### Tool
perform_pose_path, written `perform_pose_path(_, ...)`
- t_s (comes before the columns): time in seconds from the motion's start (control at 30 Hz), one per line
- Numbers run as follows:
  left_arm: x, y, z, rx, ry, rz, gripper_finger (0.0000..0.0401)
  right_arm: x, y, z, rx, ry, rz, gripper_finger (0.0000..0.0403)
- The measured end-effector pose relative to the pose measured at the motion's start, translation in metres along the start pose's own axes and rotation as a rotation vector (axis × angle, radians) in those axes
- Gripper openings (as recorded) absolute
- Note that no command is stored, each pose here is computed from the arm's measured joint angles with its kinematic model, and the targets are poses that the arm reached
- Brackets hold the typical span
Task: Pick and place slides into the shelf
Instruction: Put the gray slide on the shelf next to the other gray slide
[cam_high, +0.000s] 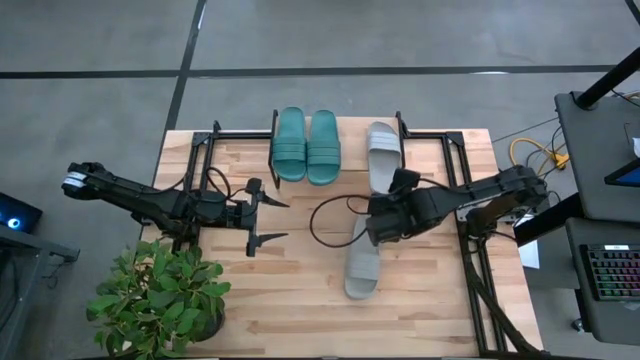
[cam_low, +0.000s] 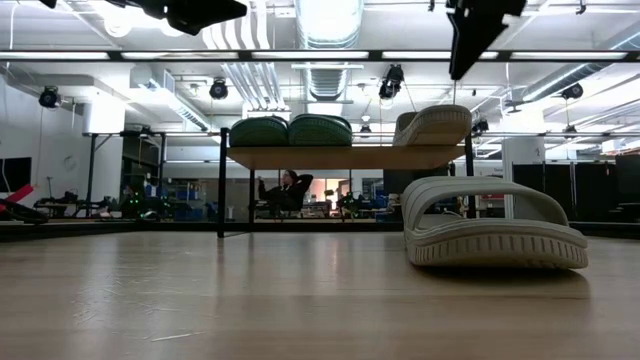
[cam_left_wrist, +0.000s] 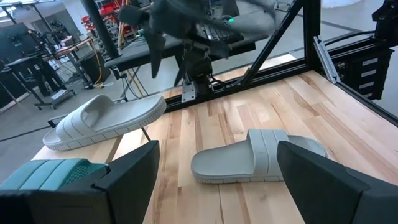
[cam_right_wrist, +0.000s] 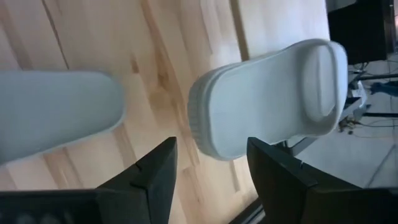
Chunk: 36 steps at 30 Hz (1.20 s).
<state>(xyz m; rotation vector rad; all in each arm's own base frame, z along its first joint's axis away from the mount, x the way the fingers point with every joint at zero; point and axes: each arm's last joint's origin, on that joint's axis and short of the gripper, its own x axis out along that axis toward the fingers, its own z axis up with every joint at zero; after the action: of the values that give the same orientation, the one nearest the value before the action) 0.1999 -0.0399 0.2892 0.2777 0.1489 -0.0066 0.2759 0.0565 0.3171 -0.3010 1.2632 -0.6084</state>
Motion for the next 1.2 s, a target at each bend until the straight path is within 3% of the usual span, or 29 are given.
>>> perform_pose_path(0.1,0.0,0.0,0.0,0.0,0.0,0.0,0.0308,-0.011,-0.005,0.001,0.024,-0.022,0.048,0.0182)
perform_pose_path(0.3,0.0,0.0,0.0,0.001,0.005,-0.001,0.0308,-0.035,-0.003,0.002,0.105,-0.044,0.275,0.0182)
perform_pose_path(0.53,-0.001,0.0,-0.001,0.003,0.013,-0.004,0.0308,-0.053,0.025,-0.001,0.035,-0.092,0.511,0.0178)
perform_pose_path(0.73,-0.003,0.0,-0.001,0.003,0.016,-0.004,0.0308,-0.059,0.053,-0.012,-0.031,-0.149,0.565,0.0176)
perform_pose_path(0.93,-0.004,0.001,0.0,0.001,0.009,-0.006,0.0308,-0.045,0.087,-0.021,-0.056,-0.194,0.665,0.018)
perform_pose_path(1.2,-0.005,0.001,0.0,0.0,0.008,-0.006,0.0308,-0.029,0.114,-0.033,0.026,-0.248,0.683,0.0176)
